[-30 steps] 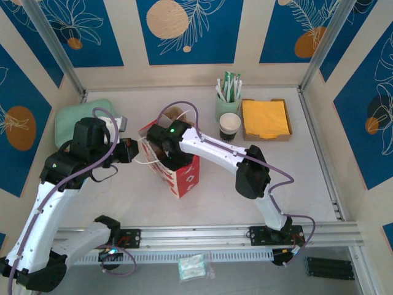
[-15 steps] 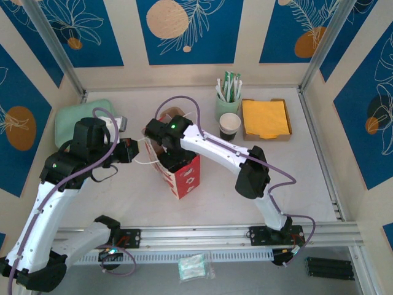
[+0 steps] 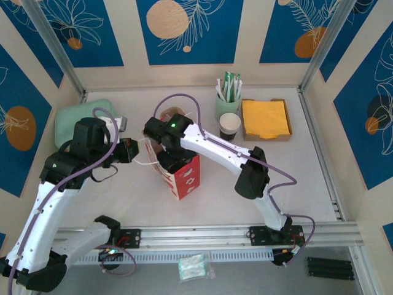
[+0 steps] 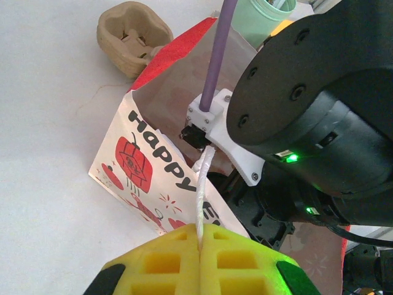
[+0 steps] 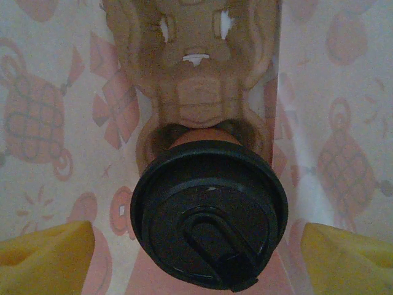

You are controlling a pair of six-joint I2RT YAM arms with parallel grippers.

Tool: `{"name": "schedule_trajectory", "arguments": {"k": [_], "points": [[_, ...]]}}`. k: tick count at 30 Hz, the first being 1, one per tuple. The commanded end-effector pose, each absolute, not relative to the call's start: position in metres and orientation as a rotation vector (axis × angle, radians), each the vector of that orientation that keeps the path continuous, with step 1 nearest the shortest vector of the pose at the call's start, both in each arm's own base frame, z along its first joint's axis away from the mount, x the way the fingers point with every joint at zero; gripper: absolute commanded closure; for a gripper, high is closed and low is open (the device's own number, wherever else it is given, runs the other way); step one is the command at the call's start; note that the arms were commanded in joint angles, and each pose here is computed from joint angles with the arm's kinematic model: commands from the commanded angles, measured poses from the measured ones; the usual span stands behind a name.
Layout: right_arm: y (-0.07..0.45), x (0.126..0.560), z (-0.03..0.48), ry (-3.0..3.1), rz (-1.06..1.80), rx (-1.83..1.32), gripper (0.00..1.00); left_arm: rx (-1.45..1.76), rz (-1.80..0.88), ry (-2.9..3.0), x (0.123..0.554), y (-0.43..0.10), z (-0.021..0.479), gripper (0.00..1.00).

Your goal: Pack the takeout coffee

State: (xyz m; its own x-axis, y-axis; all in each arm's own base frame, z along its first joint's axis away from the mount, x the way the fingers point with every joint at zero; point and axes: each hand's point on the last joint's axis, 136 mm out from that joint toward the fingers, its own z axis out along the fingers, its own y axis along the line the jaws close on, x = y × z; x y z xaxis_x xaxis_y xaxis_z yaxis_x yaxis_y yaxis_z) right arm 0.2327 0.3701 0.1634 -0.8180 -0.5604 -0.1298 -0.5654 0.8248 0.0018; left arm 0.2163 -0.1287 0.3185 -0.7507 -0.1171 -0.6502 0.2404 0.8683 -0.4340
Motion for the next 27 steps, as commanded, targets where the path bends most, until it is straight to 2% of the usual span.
{"name": "schedule_trajectory", "arguments": {"k": [1,27], "points": [[0.370,0.229,0.167,2.884,0.046,-0.912,0.12,0.084,-0.669,2.321,0.217,-0.129,0.319,1.00],[0.376,0.222,0.221,2.787,0.119,-0.924,0.12,0.082,-0.668,2.322,0.218,-0.129,0.318,1.00]]}}
